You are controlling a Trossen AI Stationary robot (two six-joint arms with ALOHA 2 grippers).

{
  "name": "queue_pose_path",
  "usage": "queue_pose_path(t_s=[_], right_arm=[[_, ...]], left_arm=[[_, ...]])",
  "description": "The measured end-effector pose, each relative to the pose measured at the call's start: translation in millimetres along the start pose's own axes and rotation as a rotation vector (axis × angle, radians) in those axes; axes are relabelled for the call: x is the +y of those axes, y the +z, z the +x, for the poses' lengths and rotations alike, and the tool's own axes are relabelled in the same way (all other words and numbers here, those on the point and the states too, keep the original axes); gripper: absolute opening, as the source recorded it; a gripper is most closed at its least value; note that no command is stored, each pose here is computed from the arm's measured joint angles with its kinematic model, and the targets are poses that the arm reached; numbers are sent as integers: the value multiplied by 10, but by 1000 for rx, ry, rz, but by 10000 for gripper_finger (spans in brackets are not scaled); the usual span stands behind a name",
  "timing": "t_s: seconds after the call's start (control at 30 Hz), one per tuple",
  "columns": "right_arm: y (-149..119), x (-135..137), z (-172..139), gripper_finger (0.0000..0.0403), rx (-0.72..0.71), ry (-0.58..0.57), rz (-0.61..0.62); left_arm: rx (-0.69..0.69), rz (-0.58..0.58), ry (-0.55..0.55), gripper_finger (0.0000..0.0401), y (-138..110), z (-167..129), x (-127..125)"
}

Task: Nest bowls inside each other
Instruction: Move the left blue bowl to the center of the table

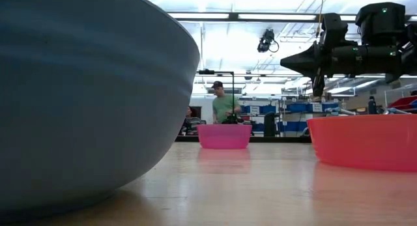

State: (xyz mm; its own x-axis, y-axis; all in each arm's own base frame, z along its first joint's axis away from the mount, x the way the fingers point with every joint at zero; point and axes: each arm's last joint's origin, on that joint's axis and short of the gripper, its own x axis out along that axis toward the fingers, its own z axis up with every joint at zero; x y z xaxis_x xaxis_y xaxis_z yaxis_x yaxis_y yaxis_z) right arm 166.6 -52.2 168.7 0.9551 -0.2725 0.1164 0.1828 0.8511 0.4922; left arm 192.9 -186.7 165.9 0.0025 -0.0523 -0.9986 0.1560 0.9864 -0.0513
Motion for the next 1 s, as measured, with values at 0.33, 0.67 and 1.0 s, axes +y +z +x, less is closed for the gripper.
queue_pose_path(t_s=[0.33,0.67,1.0], right_arm=[[-1,1,0,0,2,3,-6],[-4,6,0,0,13,22,-12],[-7,12,0,0,26,46,-35]], left_arm=[[-43,-26,82,17,258,-40,470],[-71,-86,194,16,472,-68,1171],[-226,-199,218,16,674,-145,1764]])
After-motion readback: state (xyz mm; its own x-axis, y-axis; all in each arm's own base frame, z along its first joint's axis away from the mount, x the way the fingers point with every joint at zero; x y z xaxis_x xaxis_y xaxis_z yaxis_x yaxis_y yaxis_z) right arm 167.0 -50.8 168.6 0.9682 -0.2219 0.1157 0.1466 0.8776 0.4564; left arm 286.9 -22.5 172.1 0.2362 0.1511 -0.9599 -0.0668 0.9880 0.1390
